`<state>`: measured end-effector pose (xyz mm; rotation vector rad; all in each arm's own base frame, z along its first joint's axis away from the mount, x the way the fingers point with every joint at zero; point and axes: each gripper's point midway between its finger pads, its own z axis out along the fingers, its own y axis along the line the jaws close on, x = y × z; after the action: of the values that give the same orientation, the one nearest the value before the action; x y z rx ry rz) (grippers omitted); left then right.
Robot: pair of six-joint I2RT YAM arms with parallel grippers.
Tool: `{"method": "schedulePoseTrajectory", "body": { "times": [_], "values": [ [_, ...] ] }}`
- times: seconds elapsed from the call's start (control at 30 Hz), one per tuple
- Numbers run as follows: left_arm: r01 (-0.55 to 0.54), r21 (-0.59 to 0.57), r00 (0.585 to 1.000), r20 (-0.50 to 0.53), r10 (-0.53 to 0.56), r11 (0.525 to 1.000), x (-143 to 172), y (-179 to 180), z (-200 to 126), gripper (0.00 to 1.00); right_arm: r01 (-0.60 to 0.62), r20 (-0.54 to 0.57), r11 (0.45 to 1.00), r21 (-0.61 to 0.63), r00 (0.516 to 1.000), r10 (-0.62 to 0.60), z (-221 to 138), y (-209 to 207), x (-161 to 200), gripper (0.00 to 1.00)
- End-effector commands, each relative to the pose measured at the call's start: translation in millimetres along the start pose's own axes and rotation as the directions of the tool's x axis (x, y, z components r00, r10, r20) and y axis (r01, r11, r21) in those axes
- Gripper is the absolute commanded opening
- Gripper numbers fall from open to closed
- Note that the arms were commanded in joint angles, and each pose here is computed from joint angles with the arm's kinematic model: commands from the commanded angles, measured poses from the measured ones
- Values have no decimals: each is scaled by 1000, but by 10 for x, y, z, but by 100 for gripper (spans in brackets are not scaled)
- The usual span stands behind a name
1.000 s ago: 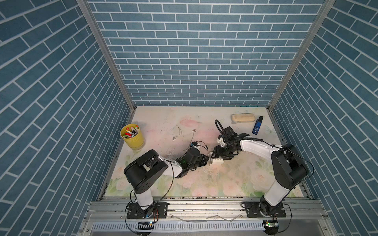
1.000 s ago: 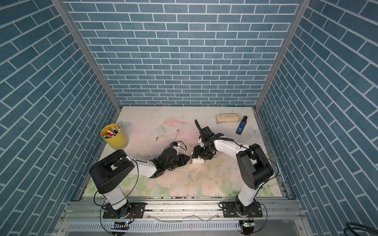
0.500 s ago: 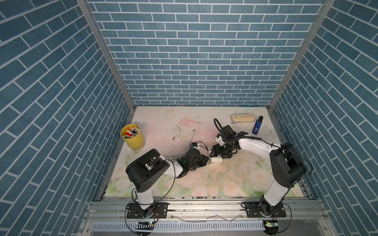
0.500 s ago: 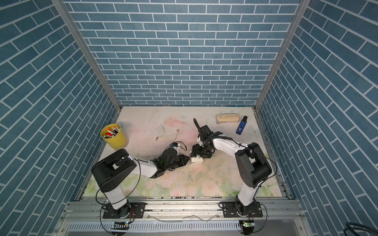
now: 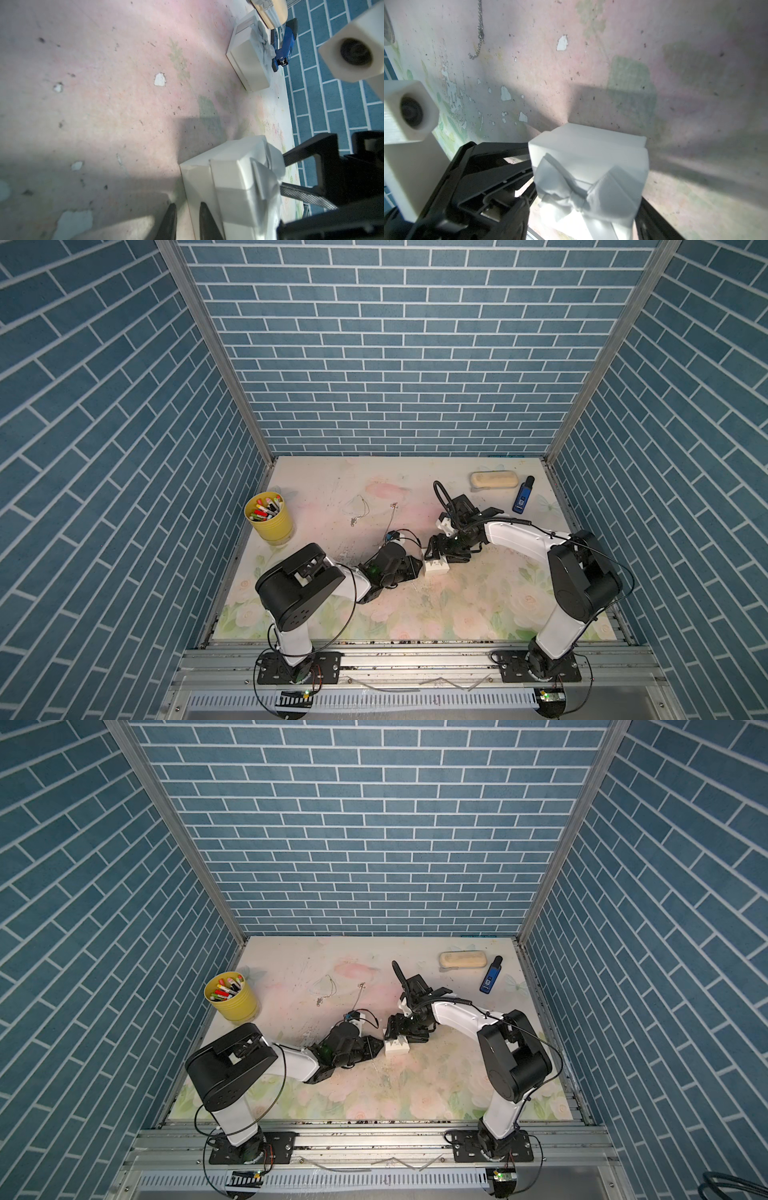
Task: Take the necklace out of the lift-off lid jewelry box
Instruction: Close the lid on the jewelry box.
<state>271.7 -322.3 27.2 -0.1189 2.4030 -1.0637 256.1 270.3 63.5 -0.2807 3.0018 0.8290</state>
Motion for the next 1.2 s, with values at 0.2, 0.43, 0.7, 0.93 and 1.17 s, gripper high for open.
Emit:
{"method": "schedulePoseTrajectory", "body": {
  "times": [0.2,0.43,0.7,0.93,1.17],
  "values": [
    [-7,28,1000,-6,8,1000,34,-50,15,22,47,-5,997,-67,999,-47,8,178,2,70],
    [-10,19,1000,-6,10,1000,37,-34,-10,22,35,-31,999,-7,999,-35,121,17,31,64],
    [-22,-19,1000,12,22,1000,-8,81,-173,29,34,-60,988,152,998,-25,207,-330,100,64],
    [-77,-58,997,27,78,995,-141,72,-308,30,53,-41,962,268,998,-43,152,-521,51,66],
    [-231,-181,969,44,242,956,-670,35,-729,41,123,118,938,323,978,-169,-470,-280,-230,79]
  ]
}}
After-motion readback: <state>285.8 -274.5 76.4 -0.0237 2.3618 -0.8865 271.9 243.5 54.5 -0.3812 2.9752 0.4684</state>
